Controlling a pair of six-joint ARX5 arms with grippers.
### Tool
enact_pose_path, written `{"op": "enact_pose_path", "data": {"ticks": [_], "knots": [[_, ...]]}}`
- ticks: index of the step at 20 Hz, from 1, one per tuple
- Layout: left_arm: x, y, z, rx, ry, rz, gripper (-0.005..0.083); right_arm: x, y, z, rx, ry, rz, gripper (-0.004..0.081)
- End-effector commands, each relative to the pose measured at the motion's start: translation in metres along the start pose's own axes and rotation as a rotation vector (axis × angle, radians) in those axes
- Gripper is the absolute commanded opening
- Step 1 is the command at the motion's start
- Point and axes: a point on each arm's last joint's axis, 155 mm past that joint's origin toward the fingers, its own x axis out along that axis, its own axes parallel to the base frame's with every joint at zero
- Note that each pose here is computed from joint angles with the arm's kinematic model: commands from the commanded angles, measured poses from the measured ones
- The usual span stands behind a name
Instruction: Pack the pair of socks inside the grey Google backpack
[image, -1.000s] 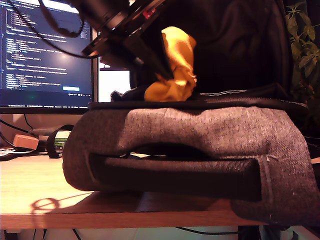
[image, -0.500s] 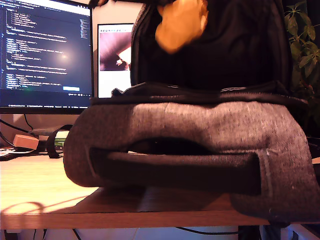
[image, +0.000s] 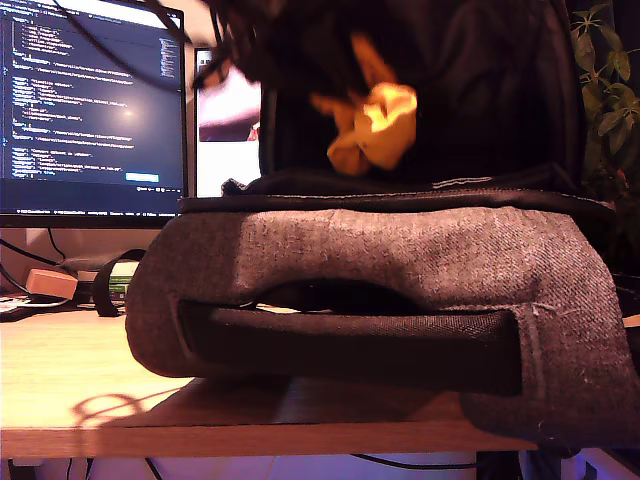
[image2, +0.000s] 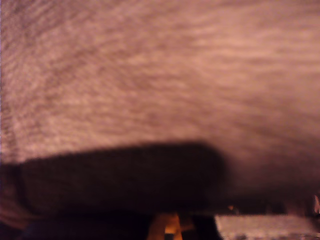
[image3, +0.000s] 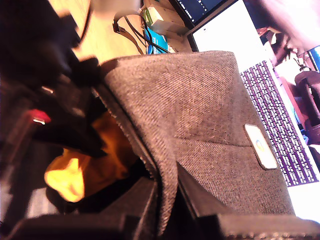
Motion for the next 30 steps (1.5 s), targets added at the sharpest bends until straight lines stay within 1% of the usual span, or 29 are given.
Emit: {"op": "enact_pose_path", "data": {"ticks": [1,2,3,4,5,6,9,12,13,15,17,18,19,20,21,22,23,24,25,27,28,30], "knots": [[0.006,0.0,0.001,-0.054,-0.014,-0.005,-0.0013,-0.009,-0.011,0.012,0.012,-0.044,-0.034,-0.0011],[0.007,-0.001,0.003,-0.055,-0.02,-0.008,0.0037,-0.009,-0.011,0.012,0.013,-0.045,-0.035,-0.0011],[0.008,-0.002,0.004,-0.055,-0.026,-0.011,0.0161,-0.009,-0.011,0.012,0.012,-0.044,-0.034,-0.0011],[0.008,-0.002,0.004,-0.056,-0.025,-0.011,0.0352,-0.009,-0.011,0.012,0.012,-0.044,-0.034,-0.0011],[0.007,-0.003,0.003,-0.054,-0.02,-0.02,0.0509,-0.009,-0.011,0.012,0.012,-0.044,-0.034,-0.0011],[0.007,-0.008,-0.001,-0.044,0.0,-0.044,0.0567,-0.009,-0.011,0.012,0.012,-0.044,-0.034,-0.0011],[0.004,-0.024,-0.007,-0.044,0.04,-0.131,0.0566,-0.009,-0.011,0.012,0.013,-0.044,-0.034,-0.0011],[-0.003,-0.028,-0.012,-0.044,0.07,-0.152,0.0565,-0.009,-0.011,0.011,0.012,-0.043,-0.034,-0.0011],[-0.006,-0.027,-0.016,-0.046,0.09,-0.147,0.0558,-0.009,-0.011,0.011,0.012,-0.042,-0.033,-0.0011],[-0.014,-0.026,-0.028,-0.034,0.149,-0.148,0.0476,-0.009,-0.01,0.011,0.011,-0.041,-0.032,-0.0011],[-0.024,-0.022,-0.04,-0.044,0.212,-0.134,0.0322,-0.009,-0.01,0.011,0.012,-0.042,-0.032,-0.0011],[-0.03,-0.02,-0.048,0.051,0.239,-0.135,0.0223,-0.009,-0.01,0.011,0.012,-0.042,-0.032,-0.0011],[-0.034,-0.017,-0.056,0.057,0.275,-0.128,0.0134,-0.009,-0.01,0.011,0.012,-0.042,-0.032,-0.0011],[-0.041,-0.016,-0.064,0.052,0.314,-0.123,0.0065,-0.009,-0.011,0.011,0.011,-0.041,-0.033,-0.0011],[-0.047,-0.013,-0.071,0.047,0.349,-0.114,0.0024,-0.009,-0.012,0.01,0.01,-0.034,-0.041,-0.0011],[-0.054,-0.011,-0.077,0.106,0.375,-0.114,0.0003,-0.009,-0.016,0.007,-0.011,-0.019,-0.062,-0.0011],[-0.061,-0.009,-0.081,0.103,0.395,-0.106,0.0001,-0.011,-0.023,0.007,-0.023,-0.012,-0.095,-0.0011],[-0.069,-0.008,-0.082,0.151,0.403,-0.111,0.0001,-0.014,-0.031,0.01,-0.025,-0.019,-0.118,-0.0011],[-0.076,-0.009,-0.08,0.162,0.4,-0.112,0.0001,-0.018,-0.038,0.015,-0.017,-0.034,-0.134,-0.0011],[-0.091,-0.008,-0.071,0.175,0.369,-0.103,-0.0001,-0.031,-0.061,0.023,-0.029,-0.055,-0.185,-0.0011],[-0.098,-0.006,-0.064,0.187,0.341,-0.082,-0.0017,-0.039,-0.071,0.029,-0.058,-0.069,-0.21,-0.0011],[-0.113,0.002,-0.049,0.205,0.275,-0.03,-0.0021,-0.051,-0.09,0.041,-0.081,-0.092,-0.253,-0.0011]]}}
